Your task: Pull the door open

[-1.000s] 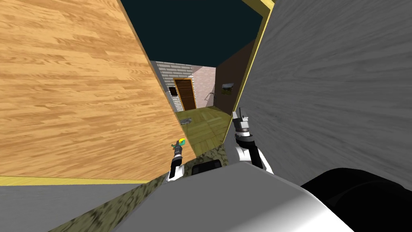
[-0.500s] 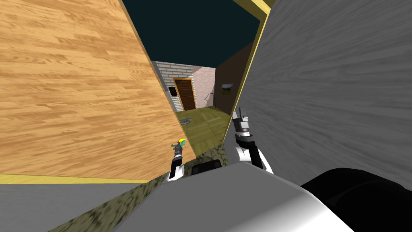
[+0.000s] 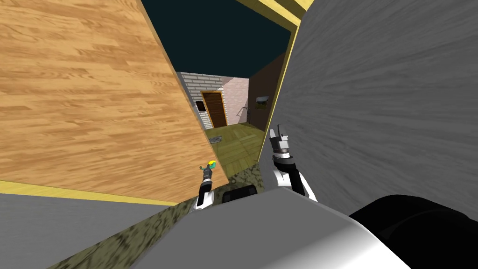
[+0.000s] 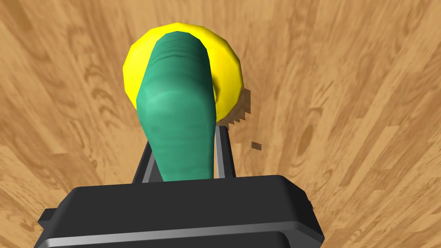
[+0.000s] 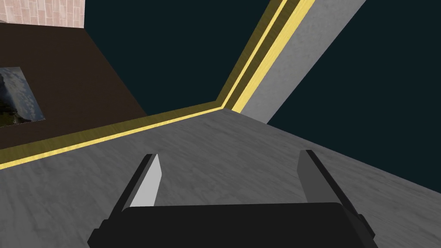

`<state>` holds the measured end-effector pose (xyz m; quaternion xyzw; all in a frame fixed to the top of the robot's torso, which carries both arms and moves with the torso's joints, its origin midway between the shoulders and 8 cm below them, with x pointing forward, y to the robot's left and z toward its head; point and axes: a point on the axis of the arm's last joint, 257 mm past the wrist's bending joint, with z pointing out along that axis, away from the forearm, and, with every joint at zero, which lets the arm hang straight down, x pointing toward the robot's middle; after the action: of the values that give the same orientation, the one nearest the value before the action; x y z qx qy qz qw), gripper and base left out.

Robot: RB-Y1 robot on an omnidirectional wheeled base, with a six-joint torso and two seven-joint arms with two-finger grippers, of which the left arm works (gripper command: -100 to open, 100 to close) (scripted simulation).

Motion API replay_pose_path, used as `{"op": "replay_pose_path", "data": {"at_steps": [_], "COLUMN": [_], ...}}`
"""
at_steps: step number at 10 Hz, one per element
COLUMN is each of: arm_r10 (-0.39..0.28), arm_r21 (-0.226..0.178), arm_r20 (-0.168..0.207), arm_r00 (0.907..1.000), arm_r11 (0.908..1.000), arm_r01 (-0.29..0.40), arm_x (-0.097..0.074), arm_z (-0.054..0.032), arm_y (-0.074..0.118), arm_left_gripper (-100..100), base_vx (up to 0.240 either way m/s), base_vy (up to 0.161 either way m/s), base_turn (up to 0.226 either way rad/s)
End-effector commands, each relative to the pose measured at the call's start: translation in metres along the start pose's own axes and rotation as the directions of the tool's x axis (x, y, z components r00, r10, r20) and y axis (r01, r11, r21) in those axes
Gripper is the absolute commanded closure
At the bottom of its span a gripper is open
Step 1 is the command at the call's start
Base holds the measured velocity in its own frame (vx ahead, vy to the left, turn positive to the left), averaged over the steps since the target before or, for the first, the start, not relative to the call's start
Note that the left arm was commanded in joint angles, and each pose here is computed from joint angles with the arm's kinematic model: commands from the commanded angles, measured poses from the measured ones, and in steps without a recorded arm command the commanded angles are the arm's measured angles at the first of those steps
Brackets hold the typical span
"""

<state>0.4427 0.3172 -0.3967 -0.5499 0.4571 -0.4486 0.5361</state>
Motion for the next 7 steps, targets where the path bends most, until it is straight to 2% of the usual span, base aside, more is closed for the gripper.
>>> {"op": "replay_pose_path", "data": {"at_steps": [1, 5, 7], "arm_r10": [0.004, -0.008, -0.011], "arm_r21": [-0.027, -0.077, -0.083], "arm_r20": [0.012, 0.003, 0.0], "arm_r00": [0.9999, 1.0, 0.9999], "arm_r11": [0.9996, 0.997, 0.9965], "arm_r01": [-0.004, 0.008, 0.011], "arm_x": [-0.013, -0.022, -0.024], "arm_z": [-0.0042, -0.0069, -0.0071], "arm_y": [0.009, 0.026, 0.028], "arm_left_gripper": [100, 100, 100], "base_vx": [-0.2, -0.198, -0.111], "base_vy": [0.0, 0.03, 0.007], "base_turn": [0.008, 0.002, 0.024]}}
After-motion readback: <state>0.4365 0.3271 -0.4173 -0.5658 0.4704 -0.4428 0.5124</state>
